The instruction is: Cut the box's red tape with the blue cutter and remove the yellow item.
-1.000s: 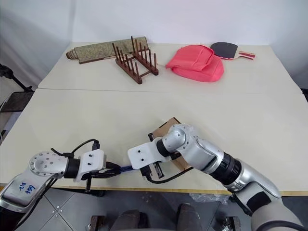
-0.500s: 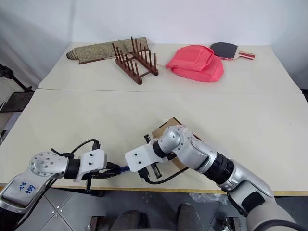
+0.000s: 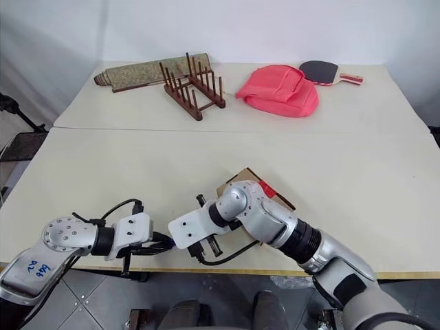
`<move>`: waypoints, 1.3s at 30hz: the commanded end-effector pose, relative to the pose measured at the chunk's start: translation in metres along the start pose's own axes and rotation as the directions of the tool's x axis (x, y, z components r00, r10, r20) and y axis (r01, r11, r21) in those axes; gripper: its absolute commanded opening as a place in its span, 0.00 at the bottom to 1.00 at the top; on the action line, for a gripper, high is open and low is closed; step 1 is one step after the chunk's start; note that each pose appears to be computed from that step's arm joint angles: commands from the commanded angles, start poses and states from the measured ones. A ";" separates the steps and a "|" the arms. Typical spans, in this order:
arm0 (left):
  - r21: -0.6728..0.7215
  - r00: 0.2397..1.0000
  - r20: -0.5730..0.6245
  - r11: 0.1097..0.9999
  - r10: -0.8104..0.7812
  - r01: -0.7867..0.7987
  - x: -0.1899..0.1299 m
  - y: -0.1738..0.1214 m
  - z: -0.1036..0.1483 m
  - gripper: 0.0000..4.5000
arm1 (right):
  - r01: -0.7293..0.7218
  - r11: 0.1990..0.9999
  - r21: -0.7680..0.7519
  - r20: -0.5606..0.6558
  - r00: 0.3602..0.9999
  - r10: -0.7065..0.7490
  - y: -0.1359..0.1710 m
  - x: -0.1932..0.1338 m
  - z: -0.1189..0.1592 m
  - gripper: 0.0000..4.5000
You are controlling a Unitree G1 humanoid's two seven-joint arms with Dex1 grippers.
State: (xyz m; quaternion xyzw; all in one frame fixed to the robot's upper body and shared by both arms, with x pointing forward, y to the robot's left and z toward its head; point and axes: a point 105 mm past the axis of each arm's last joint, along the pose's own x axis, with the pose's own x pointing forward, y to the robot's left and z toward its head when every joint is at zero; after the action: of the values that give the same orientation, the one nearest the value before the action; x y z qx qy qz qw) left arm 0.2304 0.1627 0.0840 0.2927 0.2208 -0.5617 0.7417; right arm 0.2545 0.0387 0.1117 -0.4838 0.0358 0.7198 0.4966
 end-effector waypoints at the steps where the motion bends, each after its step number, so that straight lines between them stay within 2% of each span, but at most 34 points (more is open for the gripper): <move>1: -0.172 0.980 -0.117 0.975 -0.160 0.139 0.020 -0.037 -0.041 0.10 | 0.004 0.999 -0.039 0.017 1.000 -0.003 -0.004 0.005 0.009 0.00; 11: -0.187 0.984 -0.109 0.976 -0.138 0.116 0.021 -0.033 -0.042 0.10 | 0.016 1.000 -0.008 0.052 0.999 -0.015 -0.006 0.004 0.011 0.00; 15: -0.193 0.990 -0.095 0.978 -0.105 0.085 0.024 -0.027 -0.041 0.10 | 0.075 0.991 0.109 0.117 0.989 -0.088 -0.018 -0.030 0.013 0.00; 18: -0.198 0.991 -0.087 0.977 -0.097 0.079 0.026 -0.025 -0.041 0.10 | 0.061 0.992 0.109 0.101 0.992 -0.072 -0.011 -0.041 0.007 0.00; 25: -0.194 0.997 -0.057 0.980 -0.060 0.048 0.031 -0.017 -0.036 0.10 | 0.129 0.961 0.243 0.125 0.979 -0.163 -0.016 -0.078 0.007 0.00; 31: -0.196 0.995 -0.056 0.978 -0.084 0.071 0.039 -0.018 -0.035 0.10 | 0.120 0.958 0.262 0.072 0.987 -0.143 -0.011 -0.059 -0.004 0.00; 36: -0.183 0.998 -0.042 0.982 -0.046 0.037 0.037 -0.010 -0.030 0.10 | 0.143 0.953 0.268 0.089 0.981 -0.172 -0.018 -0.051 0.001 0.00; 39: -0.146 0.994 0.077 0.987 0.080 -0.068 0.027 0.009 -0.011 0.10 | 0.183 0.922 0.340 0.138 0.960 -0.242 -0.028 -0.072 0.006 0.00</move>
State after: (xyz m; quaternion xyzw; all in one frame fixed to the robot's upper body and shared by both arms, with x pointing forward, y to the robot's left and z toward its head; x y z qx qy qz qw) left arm 0.2451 0.1458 0.0800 0.2429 0.1915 -0.5528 0.7738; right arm 0.2718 0.0094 0.1538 -0.3461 0.0879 0.6945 0.6246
